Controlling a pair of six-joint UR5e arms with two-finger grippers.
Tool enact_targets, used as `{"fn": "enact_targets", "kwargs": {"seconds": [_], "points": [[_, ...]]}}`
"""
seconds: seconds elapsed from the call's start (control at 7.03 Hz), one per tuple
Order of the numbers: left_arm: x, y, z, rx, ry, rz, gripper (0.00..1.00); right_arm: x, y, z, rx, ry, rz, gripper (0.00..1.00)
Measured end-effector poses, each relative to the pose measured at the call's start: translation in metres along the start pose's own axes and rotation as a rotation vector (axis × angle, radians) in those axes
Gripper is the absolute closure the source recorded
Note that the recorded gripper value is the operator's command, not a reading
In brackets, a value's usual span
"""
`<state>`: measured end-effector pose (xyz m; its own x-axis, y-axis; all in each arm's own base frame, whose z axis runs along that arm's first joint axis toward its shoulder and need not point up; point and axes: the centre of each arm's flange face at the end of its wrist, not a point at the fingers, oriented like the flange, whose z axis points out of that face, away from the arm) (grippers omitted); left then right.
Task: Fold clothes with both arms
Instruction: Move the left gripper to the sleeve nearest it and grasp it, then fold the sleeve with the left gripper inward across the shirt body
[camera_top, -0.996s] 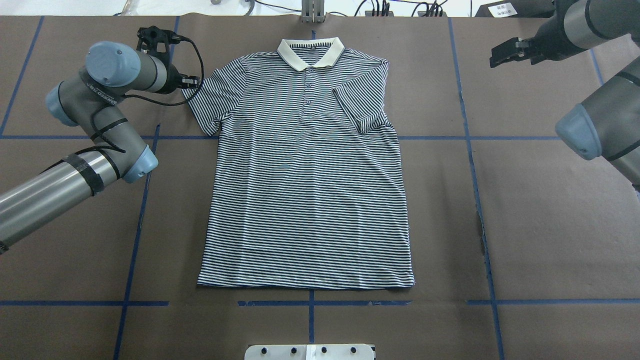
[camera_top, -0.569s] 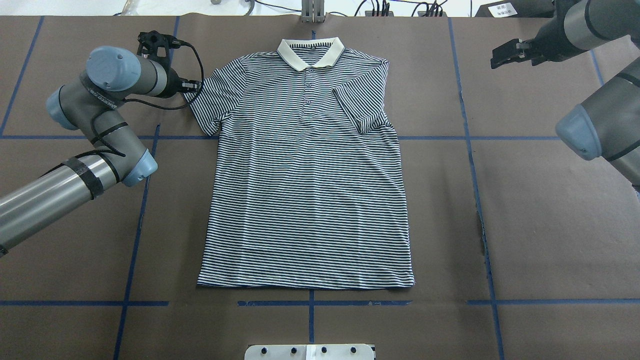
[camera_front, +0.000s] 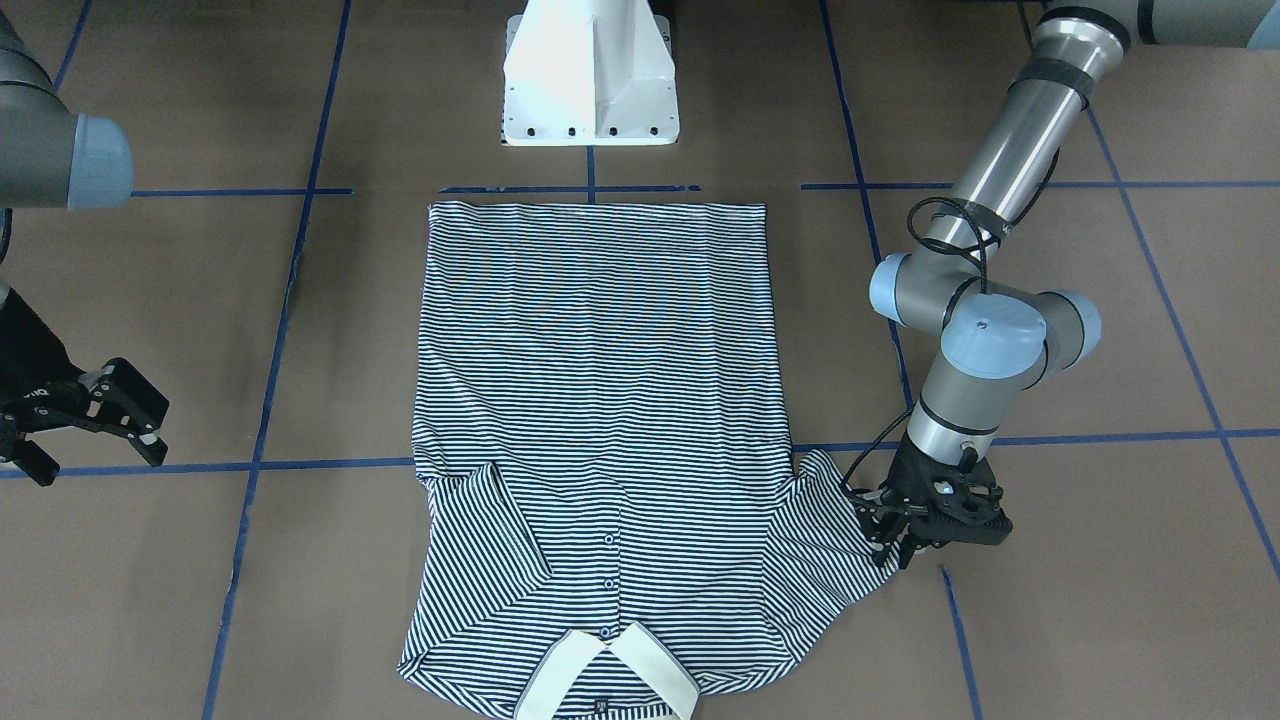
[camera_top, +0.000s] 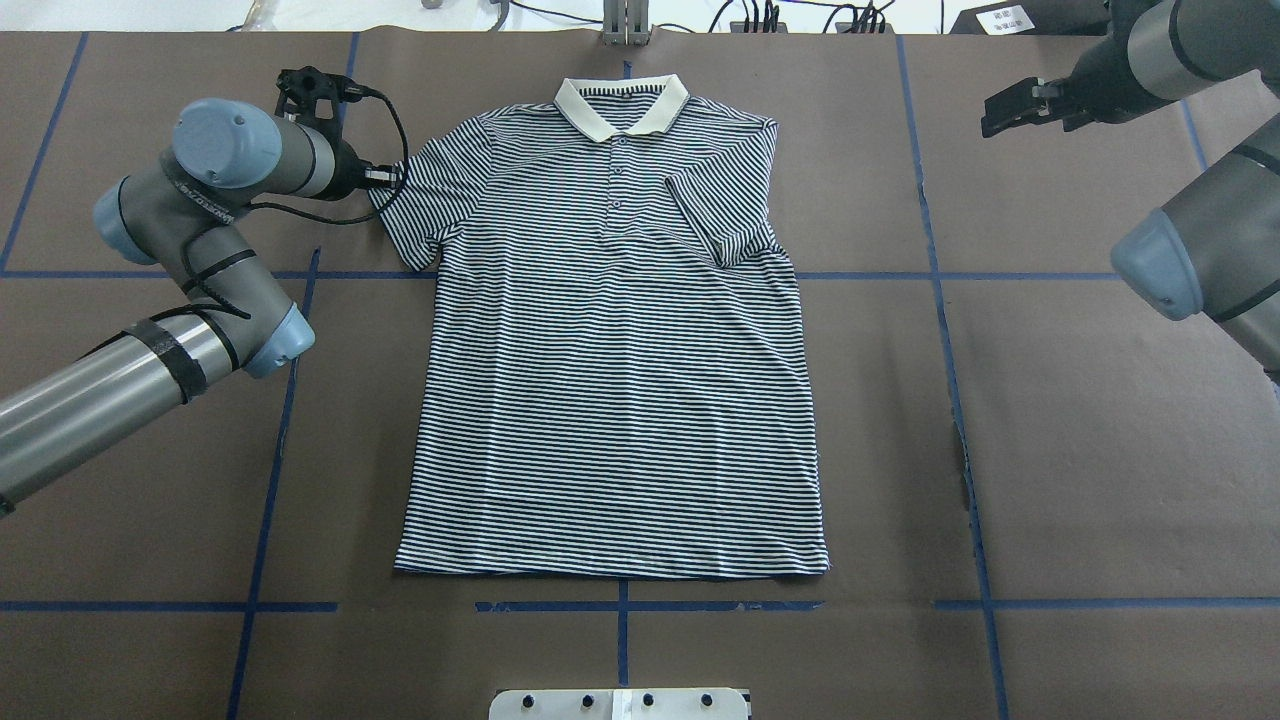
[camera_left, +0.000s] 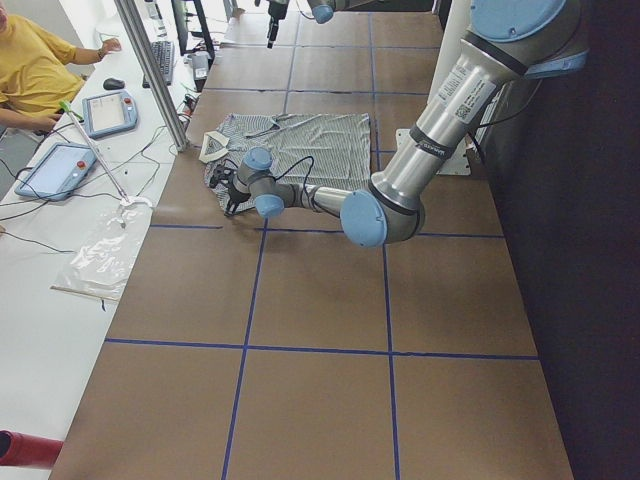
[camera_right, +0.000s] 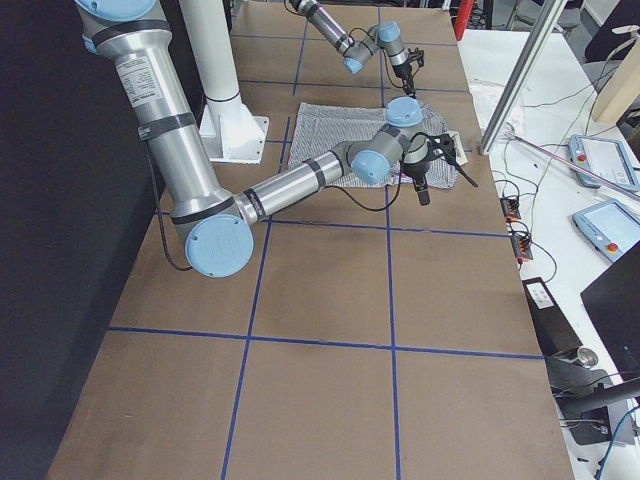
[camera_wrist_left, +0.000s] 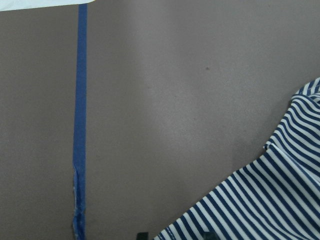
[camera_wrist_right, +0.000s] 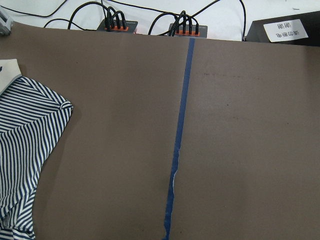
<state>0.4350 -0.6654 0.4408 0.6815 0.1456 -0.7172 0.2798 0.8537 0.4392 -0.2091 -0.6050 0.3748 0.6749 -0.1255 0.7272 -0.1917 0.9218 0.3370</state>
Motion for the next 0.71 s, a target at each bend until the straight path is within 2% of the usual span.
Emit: {"fn": "enact_targets", "kwargs": {"seconds": [0.43, 0.71], "points": [[0.024, -0.013, -0.017, 0.011, 0.026, -0.008, 1.00, 0.000, 0.000, 0.000, 0.000, 0.000, 0.001, 0.00], [0.080, -0.033, -0.039, -0.024, 0.011, -0.110, 1.00, -0.001, 0.000, 0.000, 0.001, -0.001, 0.000, 0.00]]}}
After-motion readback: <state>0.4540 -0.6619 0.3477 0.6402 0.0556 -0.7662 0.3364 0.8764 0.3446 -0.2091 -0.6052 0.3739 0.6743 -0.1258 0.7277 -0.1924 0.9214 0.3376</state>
